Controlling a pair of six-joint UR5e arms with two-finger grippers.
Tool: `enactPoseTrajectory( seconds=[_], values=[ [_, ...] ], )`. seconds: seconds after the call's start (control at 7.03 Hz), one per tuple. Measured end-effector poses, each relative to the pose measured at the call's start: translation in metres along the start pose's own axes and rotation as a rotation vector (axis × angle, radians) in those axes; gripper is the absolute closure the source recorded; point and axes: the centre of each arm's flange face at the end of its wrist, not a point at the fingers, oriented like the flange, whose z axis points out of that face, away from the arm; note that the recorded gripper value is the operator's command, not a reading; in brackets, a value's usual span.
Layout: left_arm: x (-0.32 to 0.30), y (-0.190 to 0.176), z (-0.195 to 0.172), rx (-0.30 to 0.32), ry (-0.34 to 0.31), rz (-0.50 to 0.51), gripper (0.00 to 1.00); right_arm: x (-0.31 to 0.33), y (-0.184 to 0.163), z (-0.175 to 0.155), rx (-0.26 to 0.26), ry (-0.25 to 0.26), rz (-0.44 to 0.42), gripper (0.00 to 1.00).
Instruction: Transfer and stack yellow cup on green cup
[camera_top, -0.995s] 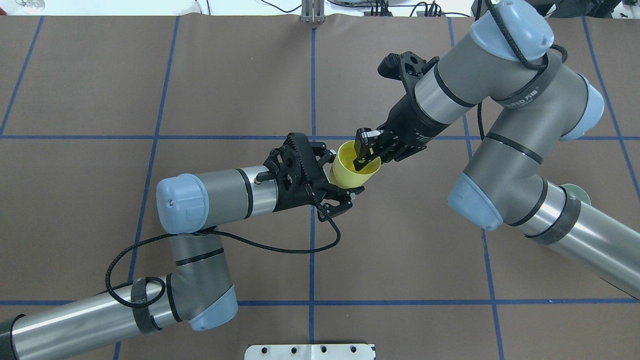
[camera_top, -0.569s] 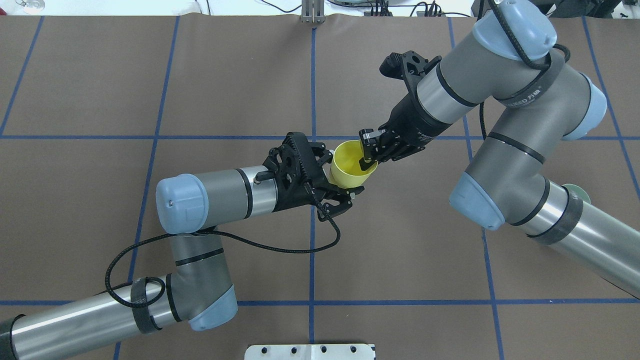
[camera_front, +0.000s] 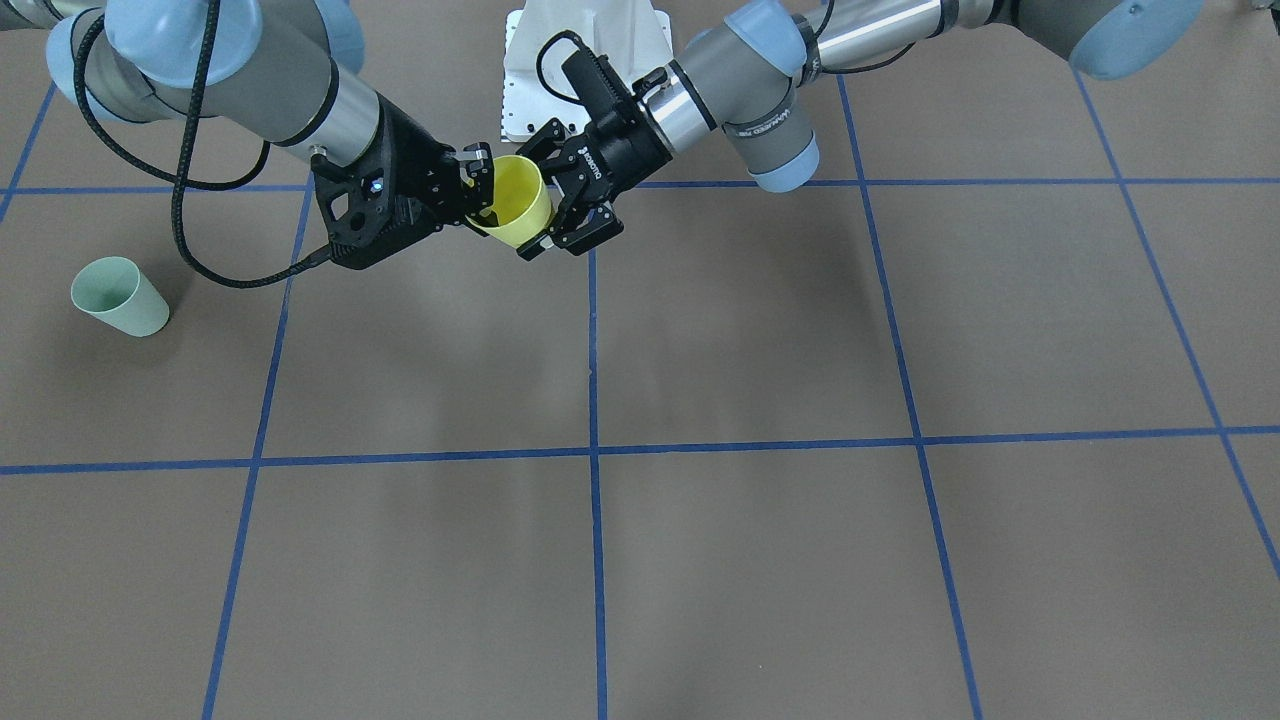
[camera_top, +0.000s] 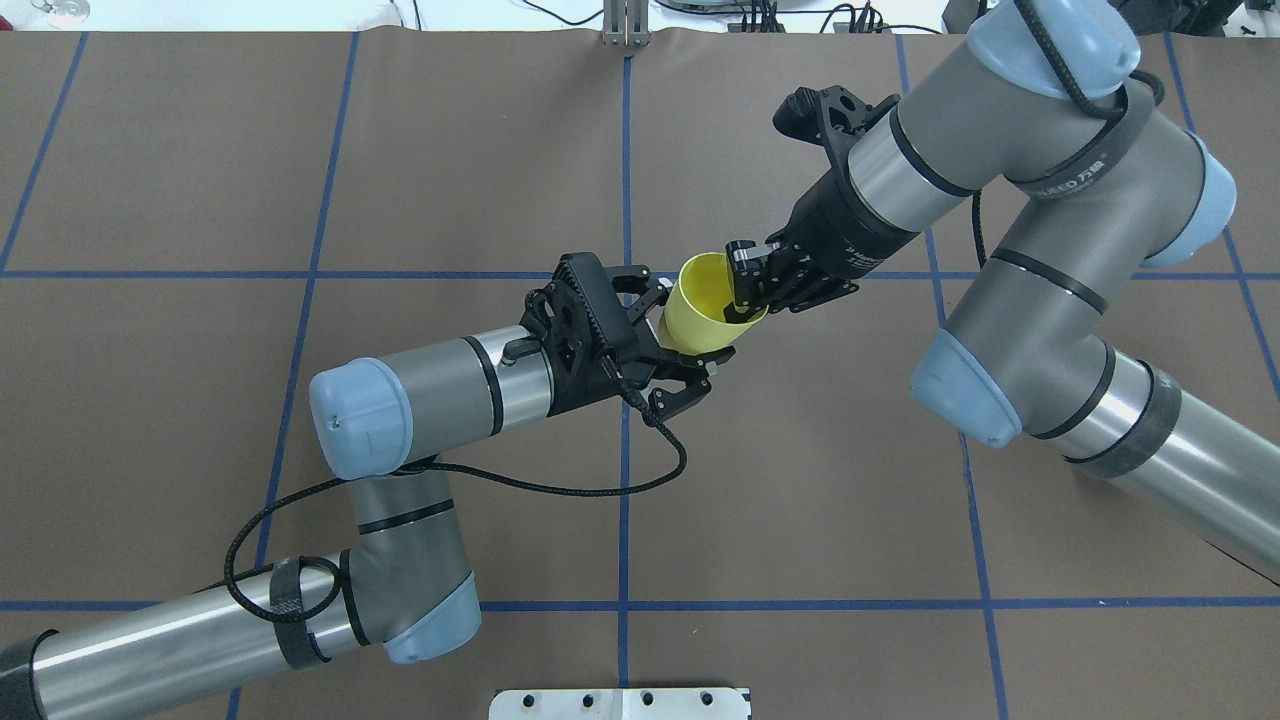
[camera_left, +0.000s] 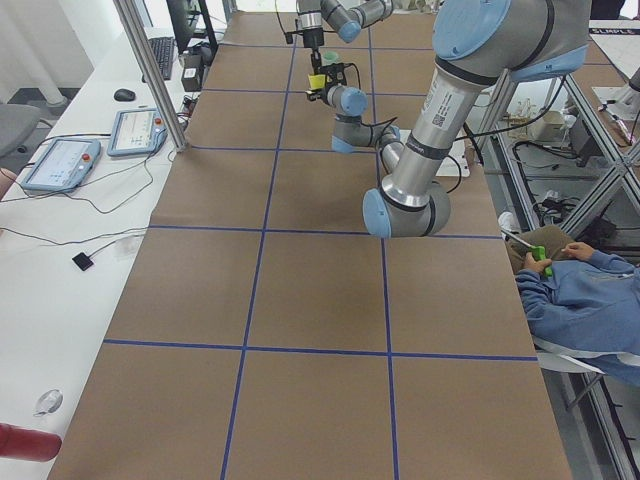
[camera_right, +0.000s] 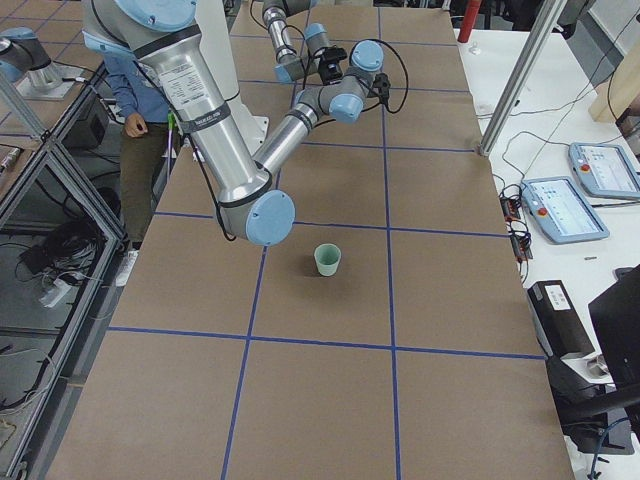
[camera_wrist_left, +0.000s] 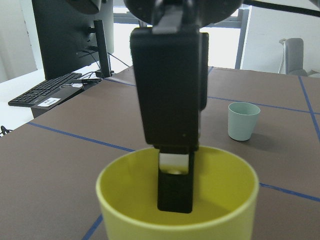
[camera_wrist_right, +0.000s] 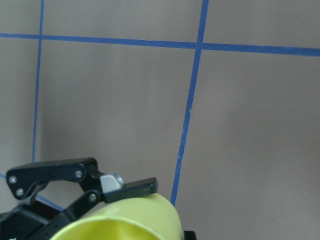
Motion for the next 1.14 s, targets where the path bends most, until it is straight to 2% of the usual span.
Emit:
enactPoseTrajectory(
  seconds=[0.28, 0.57, 0.71, 0.85, 1.0, 1.14],
  values=[
    [-0.004, 0.003, 0.000, 0.023, -0.034, -0.001, 0.24, 0.017, -0.009, -0.027, -0.009, -0.019, 0.035, 1.00],
    [-0.003, 0.003, 0.000, 0.027, -0.034, -0.001, 0.22, 0.041, -0.021, -0.072, -0.002, -0.047, 0.076, 1.00],
    [-0.003, 0.002, 0.000, 0.028, -0.035, -0.001, 0.17, 0.058, -0.028, -0.099, 0.026, -0.051, 0.106, 1.00],
    [-0.003, 0.002, 0.000, 0.027, -0.038, -0.002, 0.06, 0.089, -0.031, -0.125, 0.064, -0.038, 0.158, 1.00],
    [-0.006, 0.001, 0.000, 0.028, -0.058, -0.006, 0.04, 0.131, -0.031, -0.149, 0.111, -0.015, 0.226, 1.00],
    [-0.012, 0.002, -0.001, 0.039, -0.115, -0.012, 0.05, 0.172, -0.027, -0.168, 0.162, 0.017, 0.292, 1.00]
  ],
)
